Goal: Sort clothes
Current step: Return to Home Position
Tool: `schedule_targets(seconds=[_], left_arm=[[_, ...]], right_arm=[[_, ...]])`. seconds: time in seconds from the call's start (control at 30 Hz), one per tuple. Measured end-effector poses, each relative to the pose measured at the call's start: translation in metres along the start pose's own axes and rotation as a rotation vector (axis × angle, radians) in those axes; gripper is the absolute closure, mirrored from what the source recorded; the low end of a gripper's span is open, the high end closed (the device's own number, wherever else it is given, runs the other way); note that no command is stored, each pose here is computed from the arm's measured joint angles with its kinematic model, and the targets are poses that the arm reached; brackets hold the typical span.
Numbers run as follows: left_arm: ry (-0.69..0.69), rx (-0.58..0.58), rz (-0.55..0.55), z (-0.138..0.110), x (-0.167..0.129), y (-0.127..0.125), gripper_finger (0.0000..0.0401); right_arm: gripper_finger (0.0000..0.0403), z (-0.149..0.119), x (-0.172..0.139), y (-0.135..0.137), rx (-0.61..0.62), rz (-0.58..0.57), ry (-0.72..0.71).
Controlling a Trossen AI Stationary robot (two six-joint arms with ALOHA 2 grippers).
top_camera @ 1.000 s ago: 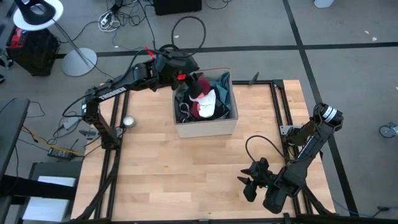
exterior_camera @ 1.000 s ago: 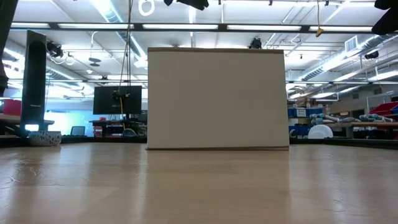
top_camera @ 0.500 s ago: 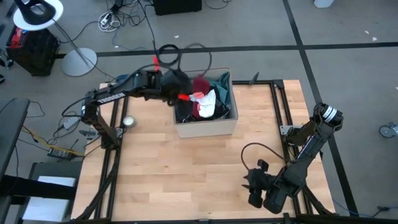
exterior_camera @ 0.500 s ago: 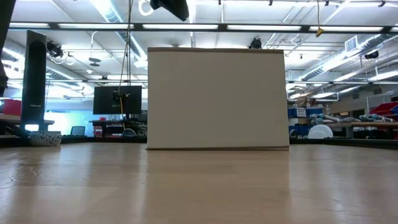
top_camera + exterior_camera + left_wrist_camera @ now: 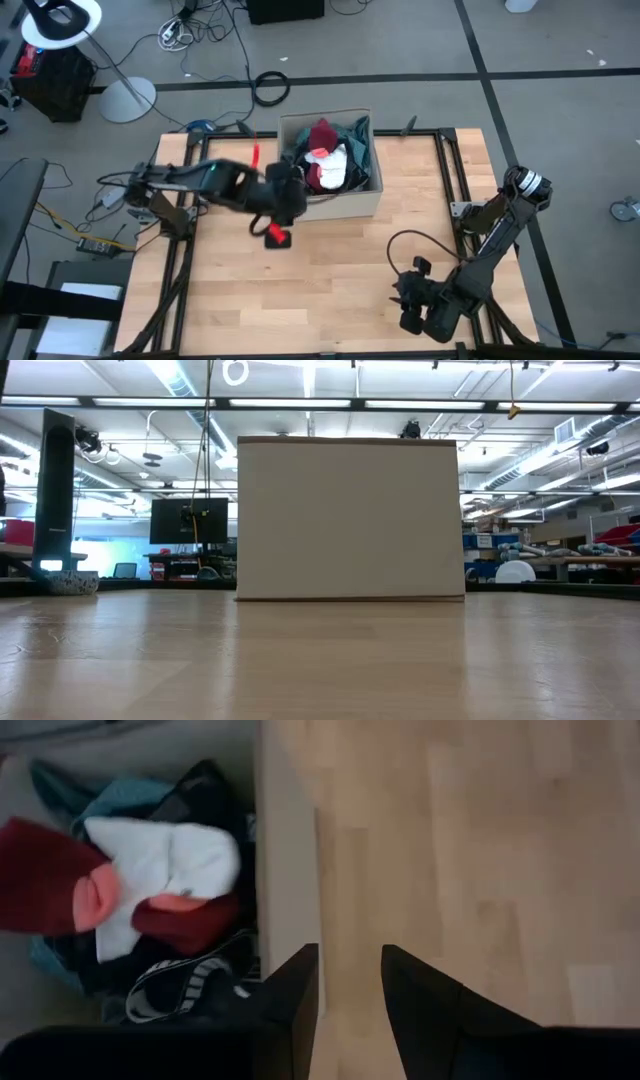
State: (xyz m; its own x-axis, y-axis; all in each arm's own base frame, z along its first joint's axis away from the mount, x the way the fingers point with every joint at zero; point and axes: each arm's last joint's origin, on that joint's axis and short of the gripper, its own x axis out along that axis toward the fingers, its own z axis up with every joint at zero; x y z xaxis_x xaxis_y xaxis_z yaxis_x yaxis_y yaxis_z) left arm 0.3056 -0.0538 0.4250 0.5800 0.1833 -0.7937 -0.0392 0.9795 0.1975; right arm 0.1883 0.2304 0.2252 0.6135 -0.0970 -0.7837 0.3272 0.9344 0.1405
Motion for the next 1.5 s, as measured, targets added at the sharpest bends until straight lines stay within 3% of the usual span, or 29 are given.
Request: schedule_targets(seconds=[0.13,0.27,0.57,0.87,1.17,1.37,1.5], left_arm=[[-0.061,0.029,0.017,-0.004,-0.019,-0.015,0.0284],[-0.153,0.003,0.048,-0.02,-0.039,-0.01,0.0284],[-0.423,-0.136,-0.015,-0.104,-0.057,0.013,0.0284],[-0.561,-0.268,-0.075,-0.191,-0.036,0.019,0.0284],[-0.679,-0.31,-0.111,-0.241,-0.008,0.016,0.0284],[-0.693,-0.32,-0.116,-0.256,0.006,0.013,0.0284],[-0.7,-0.32,-0.117,-0.261,0.014,0.011,0.0284]], right_arm=[[0.024,0.005,0.003,-0.001,0.023,-0.003,-0.007],[0.024,0.013,0.007,-0.001,0.05,0.009,-0.021],[0.024,0.038,0.017,-0.005,-0.05,0.032,-0.075],[0.024,0.092,-0.021,-0.048,-0.126,0.036,-0.223],[0.024,0.125,-0.054,-0.095,-0.249,0.006,-0.337],[0.024,0.113,-0.043,-0.133,-0.202,0.095,-0.362],[0.024,0.093,-0.031,-0.161,-0.144,0.189,-0.466]])
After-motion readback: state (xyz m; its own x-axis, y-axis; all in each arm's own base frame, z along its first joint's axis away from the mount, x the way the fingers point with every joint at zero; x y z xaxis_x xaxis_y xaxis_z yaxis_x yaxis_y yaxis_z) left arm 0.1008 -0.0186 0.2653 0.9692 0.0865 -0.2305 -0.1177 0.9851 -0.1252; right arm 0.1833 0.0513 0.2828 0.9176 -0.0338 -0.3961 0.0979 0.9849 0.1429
